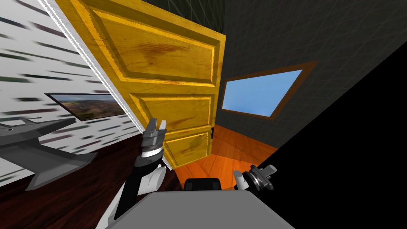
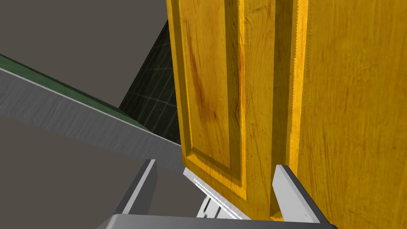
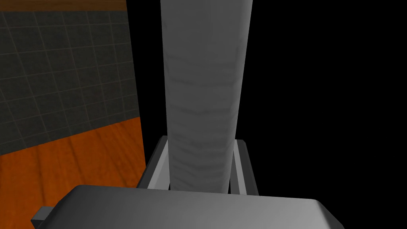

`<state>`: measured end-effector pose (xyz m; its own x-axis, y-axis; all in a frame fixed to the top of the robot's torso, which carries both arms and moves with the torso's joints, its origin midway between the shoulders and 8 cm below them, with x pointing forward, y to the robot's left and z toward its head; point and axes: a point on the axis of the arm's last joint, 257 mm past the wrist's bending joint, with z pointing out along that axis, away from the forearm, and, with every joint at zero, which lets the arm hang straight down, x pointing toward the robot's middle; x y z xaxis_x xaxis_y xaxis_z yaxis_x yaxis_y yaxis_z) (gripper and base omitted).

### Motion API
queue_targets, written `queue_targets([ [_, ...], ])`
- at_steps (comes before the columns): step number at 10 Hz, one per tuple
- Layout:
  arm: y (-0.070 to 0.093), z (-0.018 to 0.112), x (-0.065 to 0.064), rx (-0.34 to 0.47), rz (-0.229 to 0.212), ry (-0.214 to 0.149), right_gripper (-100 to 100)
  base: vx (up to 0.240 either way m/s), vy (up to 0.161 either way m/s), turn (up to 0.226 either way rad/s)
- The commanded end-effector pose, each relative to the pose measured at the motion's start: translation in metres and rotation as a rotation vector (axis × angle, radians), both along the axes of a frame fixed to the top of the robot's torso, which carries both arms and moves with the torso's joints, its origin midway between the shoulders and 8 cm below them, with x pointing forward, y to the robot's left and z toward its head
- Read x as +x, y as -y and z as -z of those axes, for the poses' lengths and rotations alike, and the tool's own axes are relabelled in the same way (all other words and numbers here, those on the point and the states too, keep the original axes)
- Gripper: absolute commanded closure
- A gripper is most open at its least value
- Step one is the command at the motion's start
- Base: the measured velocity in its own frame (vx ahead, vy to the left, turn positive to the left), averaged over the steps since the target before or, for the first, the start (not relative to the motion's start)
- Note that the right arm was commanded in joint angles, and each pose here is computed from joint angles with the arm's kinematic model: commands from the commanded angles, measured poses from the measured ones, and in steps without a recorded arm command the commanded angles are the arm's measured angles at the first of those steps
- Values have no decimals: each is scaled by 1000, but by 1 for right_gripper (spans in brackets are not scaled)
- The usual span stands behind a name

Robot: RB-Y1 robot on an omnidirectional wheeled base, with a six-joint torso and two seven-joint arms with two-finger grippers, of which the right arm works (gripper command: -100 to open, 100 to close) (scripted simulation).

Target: Push the door open

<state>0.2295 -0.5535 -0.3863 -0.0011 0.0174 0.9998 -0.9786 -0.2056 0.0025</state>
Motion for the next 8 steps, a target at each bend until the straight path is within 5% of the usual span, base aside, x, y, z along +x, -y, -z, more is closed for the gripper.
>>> queue_targets([
  [1, -3, 2, -12, 8, 57, 1, 100, 82, -174, 80],
  [2, -2, 1, -7, 8, 33, 0, 100, 37, -79, 13],
  [4, 25, -15, -31, -39, 124, 6, 100, 59, -152, 107],
  [6, 25, -15, -31, -39, 124, 6, 100, 25, -122, 7],
  [7, 34, -18, -49, -48, 188, 10, 100, 55, -129, 109],
  [8, 35, -19, -53, -49, 205, 11, 100, 60, -169, 98],
])
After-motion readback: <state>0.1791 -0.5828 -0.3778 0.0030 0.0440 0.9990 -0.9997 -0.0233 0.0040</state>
